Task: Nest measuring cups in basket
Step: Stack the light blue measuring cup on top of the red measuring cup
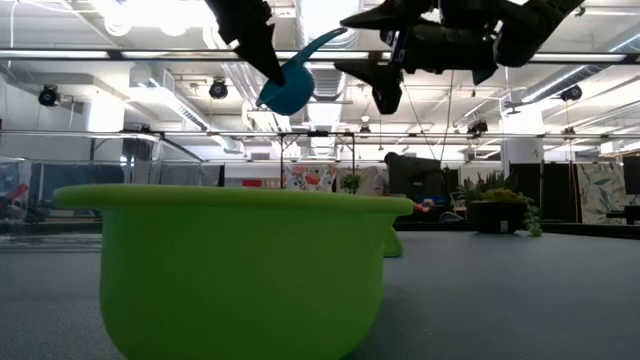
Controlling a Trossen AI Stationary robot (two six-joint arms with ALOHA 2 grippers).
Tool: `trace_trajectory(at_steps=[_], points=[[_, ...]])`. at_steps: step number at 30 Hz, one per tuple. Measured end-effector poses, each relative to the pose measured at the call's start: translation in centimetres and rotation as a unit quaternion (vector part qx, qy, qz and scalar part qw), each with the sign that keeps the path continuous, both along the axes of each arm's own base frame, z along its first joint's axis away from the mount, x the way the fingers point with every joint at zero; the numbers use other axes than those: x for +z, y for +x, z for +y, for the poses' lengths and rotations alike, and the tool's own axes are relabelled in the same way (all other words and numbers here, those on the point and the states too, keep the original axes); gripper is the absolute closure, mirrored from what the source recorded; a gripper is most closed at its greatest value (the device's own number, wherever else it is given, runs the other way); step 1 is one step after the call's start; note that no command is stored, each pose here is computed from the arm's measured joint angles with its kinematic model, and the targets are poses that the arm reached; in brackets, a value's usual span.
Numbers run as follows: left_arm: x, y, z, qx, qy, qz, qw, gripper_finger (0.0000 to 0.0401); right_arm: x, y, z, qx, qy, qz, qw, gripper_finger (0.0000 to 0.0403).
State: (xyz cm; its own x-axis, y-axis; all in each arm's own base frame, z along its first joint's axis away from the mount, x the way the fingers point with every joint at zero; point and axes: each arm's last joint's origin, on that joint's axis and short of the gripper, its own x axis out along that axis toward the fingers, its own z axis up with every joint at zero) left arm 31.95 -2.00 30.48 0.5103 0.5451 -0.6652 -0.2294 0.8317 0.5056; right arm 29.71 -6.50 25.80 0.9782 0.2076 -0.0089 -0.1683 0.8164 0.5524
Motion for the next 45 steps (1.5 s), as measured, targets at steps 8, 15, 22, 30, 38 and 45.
trace_trajectory(at_steps=[8,15,22,30,38,45], points=[[0.1,0.1,0.1,-0.001,0.002,-0.003,1.0,0.0401,-0.6,1.1,-0.3,0.002,0.005,0.012,1.0,0.0149],[0.1,0.1,0.2,0.0,0.002,-0.004,1.0,0.0401,-0.6,1.3,-0.4,0.002,-0.034,0.004,0.999,0.0203],[0.1,0.1,0.2,0.002,0.002,-0.007,1.0,0.0401,-0.6,1.2,-0.4,0.007,-0.059,0.002,0.998,0.031],[0.2,0.1,0.3,0.012,0.004,-0.015,1.0,0.0373,-1.0,0.3,-1.5,0.018,-0.083,0.031,0.996,0.0393],[2.6,-1.9,0.0,0.036,0.005,-0.072,0.997,0.0296,-2.6,-3.0,-4.1,-0.043,-0.058,0.034,0.997,0.0395],[2.5,-3.1,0.0,0.034,-0.006,-0.15,0.988,0.0268,-4.8,-6.4,-5.7,-0.098,0.007,-0.007,0.995,0.0395]])
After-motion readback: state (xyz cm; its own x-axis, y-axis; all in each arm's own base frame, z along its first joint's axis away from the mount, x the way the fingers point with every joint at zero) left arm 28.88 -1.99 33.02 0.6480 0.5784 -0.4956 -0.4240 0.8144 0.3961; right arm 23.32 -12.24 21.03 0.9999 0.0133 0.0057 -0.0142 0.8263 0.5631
